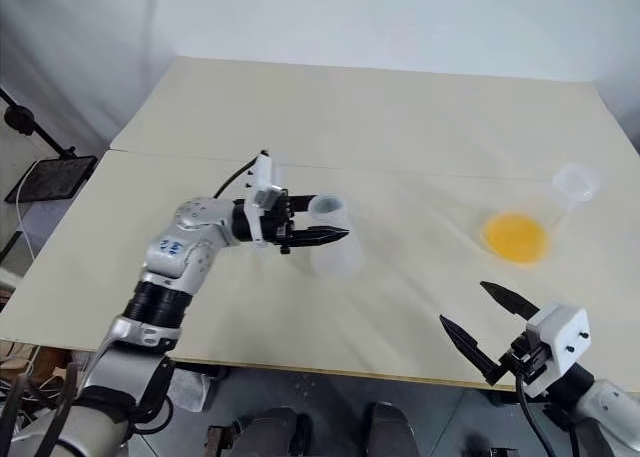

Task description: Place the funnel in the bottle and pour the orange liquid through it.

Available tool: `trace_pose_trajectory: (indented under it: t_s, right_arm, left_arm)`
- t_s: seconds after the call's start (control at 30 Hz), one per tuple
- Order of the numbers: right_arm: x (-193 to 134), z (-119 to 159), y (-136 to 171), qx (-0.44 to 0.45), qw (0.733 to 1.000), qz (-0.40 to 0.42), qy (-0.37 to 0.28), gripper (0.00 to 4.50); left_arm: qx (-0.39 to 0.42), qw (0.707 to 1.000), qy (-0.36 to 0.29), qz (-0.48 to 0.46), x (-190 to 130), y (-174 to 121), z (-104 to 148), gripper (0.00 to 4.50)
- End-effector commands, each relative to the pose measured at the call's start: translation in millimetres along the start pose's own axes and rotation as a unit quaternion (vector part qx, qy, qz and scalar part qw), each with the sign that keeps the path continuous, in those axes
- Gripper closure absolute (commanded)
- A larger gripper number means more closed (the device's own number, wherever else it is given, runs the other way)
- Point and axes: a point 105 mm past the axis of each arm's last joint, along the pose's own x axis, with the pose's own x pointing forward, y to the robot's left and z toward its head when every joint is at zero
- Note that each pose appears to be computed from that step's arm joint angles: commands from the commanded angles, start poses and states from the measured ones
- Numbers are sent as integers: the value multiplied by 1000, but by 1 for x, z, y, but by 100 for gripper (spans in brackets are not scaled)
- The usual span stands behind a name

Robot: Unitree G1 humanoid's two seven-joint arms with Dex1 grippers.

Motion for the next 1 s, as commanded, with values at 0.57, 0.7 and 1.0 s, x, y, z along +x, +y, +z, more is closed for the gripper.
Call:
trace_pose_trajectory:
  t_s: [0.57, 0.7, 1.0]
  right_arm:
    - [-10, 9, 9, 2, 997, -67, -27, 0]
    - [-5, 10, 11, 3, 997, -71, -34, 0]
    - [-1, 8, 14, 19, 996, -71, -42, 0]
  left_arm:
    - [106, 994, 22, -4, 48, 18, -8, 213]
    - [81, 996, 16, 17, 54, 27, -10, 213]
    - [17, 1000, 19, 3, 57, 28, -18, 178]
